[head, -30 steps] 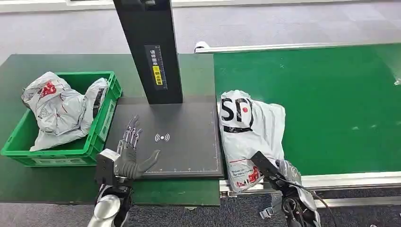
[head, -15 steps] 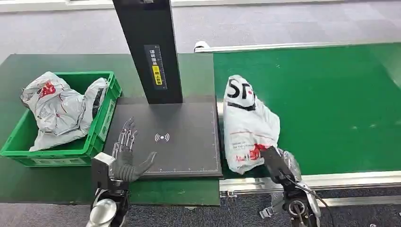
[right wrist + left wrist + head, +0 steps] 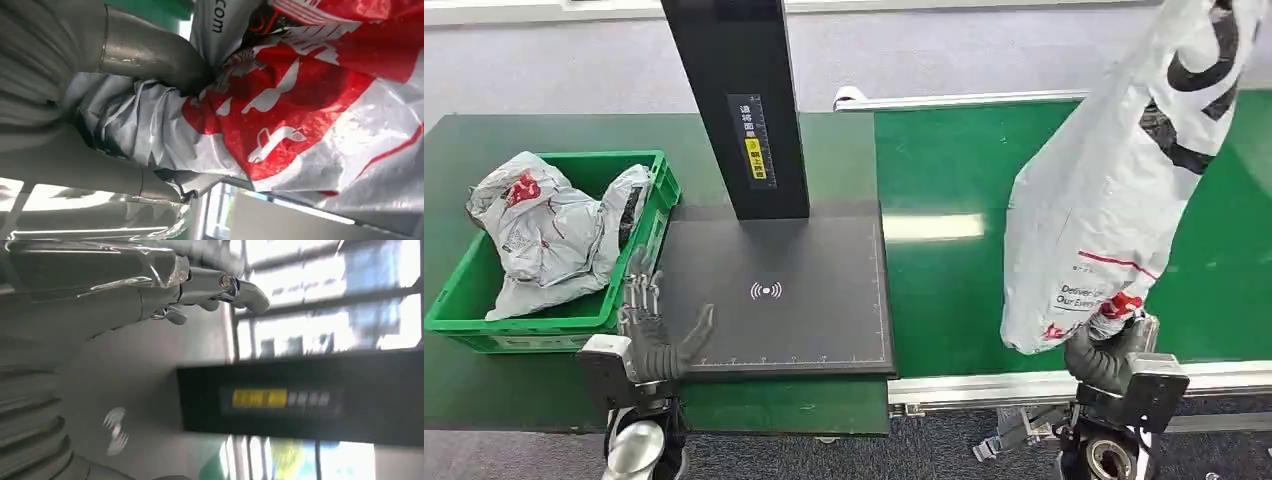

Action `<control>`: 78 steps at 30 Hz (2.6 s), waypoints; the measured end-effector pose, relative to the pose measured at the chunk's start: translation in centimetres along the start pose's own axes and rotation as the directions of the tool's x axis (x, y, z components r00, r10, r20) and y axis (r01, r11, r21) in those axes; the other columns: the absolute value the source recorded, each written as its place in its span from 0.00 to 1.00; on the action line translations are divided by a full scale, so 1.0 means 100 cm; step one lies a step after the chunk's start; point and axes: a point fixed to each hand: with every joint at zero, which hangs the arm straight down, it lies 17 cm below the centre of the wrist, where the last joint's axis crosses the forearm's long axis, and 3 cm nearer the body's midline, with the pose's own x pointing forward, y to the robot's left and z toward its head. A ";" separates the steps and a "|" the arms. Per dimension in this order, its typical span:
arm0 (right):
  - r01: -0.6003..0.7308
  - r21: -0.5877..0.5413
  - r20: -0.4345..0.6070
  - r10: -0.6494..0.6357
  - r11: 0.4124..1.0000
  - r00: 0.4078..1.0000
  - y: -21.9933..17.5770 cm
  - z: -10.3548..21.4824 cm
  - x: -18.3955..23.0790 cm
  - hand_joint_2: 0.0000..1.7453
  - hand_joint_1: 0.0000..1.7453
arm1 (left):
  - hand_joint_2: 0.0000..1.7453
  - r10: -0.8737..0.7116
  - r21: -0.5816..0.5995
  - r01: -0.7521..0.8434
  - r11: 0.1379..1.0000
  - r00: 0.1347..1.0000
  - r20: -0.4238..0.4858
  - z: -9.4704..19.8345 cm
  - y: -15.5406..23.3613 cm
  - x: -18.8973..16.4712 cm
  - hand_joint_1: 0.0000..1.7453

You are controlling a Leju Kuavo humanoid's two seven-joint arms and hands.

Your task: Moved the parcel from conveyor to table for the left to box.

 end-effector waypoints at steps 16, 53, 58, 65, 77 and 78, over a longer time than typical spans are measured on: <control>-0.661 0.512 0.352 0.568 0.549 0.744 0.169 0.045 -0.013 1.00 1.00 | 1.00 -0.095 0.177 0.064 0.982 0.980 0.174 -0.010 0.035 0.054 0.00; -0.273 0.826 0.227 0.152 0.493 0.962 0.264 0.059 -0.039 1.00 0.00 | 1.00 0.078 -0.004 -0.078 0.997 0.992 0.101 -0.017 -0.015 0.035 0.00; -0.115 0.831 0.111 0.040 0.544 0.993 0.259 0.059 -0.026 1.00 0.00 | 1.00 0.054 -0.067 -0.049 0.997 0.996 0.075 -0.012 -0.030 0.026 0.00; 0.280 0.773 -0.125 -0.296 0.570 0.947 0.236 0.067 0.022 1.00 0.00 | 1.00 0.031 -0.302 -0.050 0.952 0.997 -0.067 0.012 -0.082 -0.005 0.00; 0.442 0.616 -0.202 -0.412 0.652 0.889 0.181 0.065 0.024 1.00 0.00 | 1.00 0.028 -0.561 -0.168 0.811 0.968 -0.250 0.056 -0.139 -0.046 0.00; 0.444 0.612 -0.201 -0.414 0.655 0.888 0.180 0.065 0.024 1.00 0.00 | 1.00 0.025 -0.562 -0.167 0.810 0.967 -0.252 0.056 -0.139 -0.047 0.00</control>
